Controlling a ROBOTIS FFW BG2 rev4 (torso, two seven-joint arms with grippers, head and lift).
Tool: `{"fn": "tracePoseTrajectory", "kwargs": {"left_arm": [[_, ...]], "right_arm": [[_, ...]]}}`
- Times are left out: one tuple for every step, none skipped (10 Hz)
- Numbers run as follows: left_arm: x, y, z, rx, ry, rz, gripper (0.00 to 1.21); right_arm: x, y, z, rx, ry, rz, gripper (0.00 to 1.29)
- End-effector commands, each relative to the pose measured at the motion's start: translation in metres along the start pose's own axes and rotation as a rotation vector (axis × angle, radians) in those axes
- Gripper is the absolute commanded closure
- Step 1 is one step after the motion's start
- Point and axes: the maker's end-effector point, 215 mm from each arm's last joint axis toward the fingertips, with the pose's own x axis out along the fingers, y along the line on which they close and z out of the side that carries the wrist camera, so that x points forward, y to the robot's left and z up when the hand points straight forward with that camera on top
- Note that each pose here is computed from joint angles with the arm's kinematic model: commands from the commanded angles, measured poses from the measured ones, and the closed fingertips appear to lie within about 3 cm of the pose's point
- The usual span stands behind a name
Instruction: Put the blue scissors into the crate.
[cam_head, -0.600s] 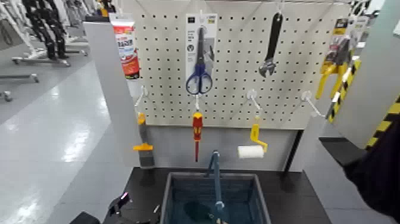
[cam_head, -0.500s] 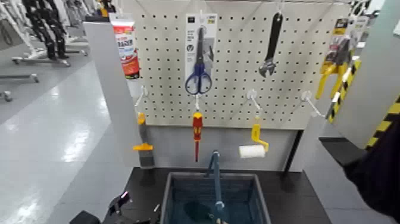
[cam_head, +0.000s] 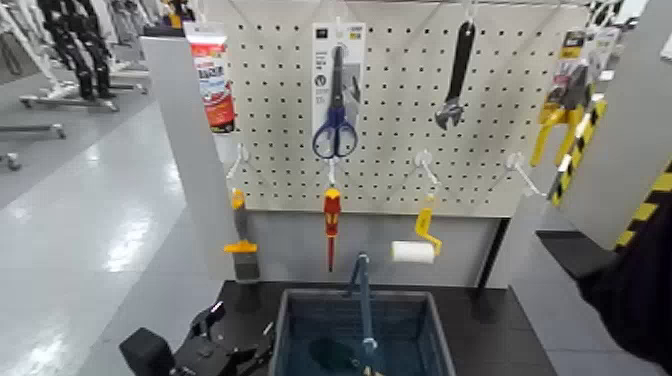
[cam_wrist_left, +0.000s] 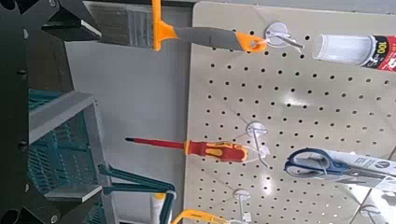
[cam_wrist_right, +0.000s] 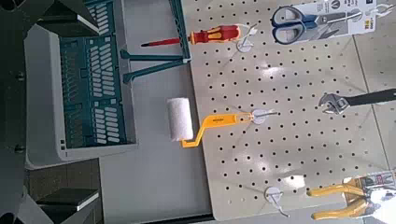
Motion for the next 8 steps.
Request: {"fn": "tracePoseTrajectory", "kwargs": {"left_arm": [[0.017, -0.002, 0.023, -0.018, -0.002, -0.034, 0.15], [0.027, -0.007, 0.032, -0.027, -0.002, -0.078, 0.16], [0.037, -0.014, 0.044, -0.025, -0.005, -0.140, 0.17], [0.047, -0.018, 0.058, -0.026, -0.018, -0.189, 0.18], [0.054, -0.020, 0.071, -0.016, -0.035, -0.210, 0.19], [0.061, -0.022, 0.084, -0.004, -0.053, -0.221, 0.20], [0.069, -0.020, 0.095, 0.014, -0.067, -0.234, 0.21], [0.077, -0.021, 0.107, 0.037, -0.077, -0.253, 0.21]], "right_arm": [[0.000, 0.000, 0.000, 0.000, -0.002, 0.000, 0.09], [0.000, 0.000, 0.000, 0.000, -0.002, 0.000, 0.09], [0.001, 0.001, 0.001, 0.001, -0.003, 0.003, 0.09], [0.001, 0.001, 0.000, 0.001, -0.001, 0.003, 0.09], [0.001, 0.002, 0.001, 0.002, -0.004, 0.005, 0.09], [0.001, 0.002, 0.001, 0.001, -0.003, 0.005, 0.09], [0.001, 0.002, 0.001, 0.003, -0.004, 0.004, 0.09], [0.002, 0.003, 0.001, 0.002, -0.004, 0.006, 0.09]]}}
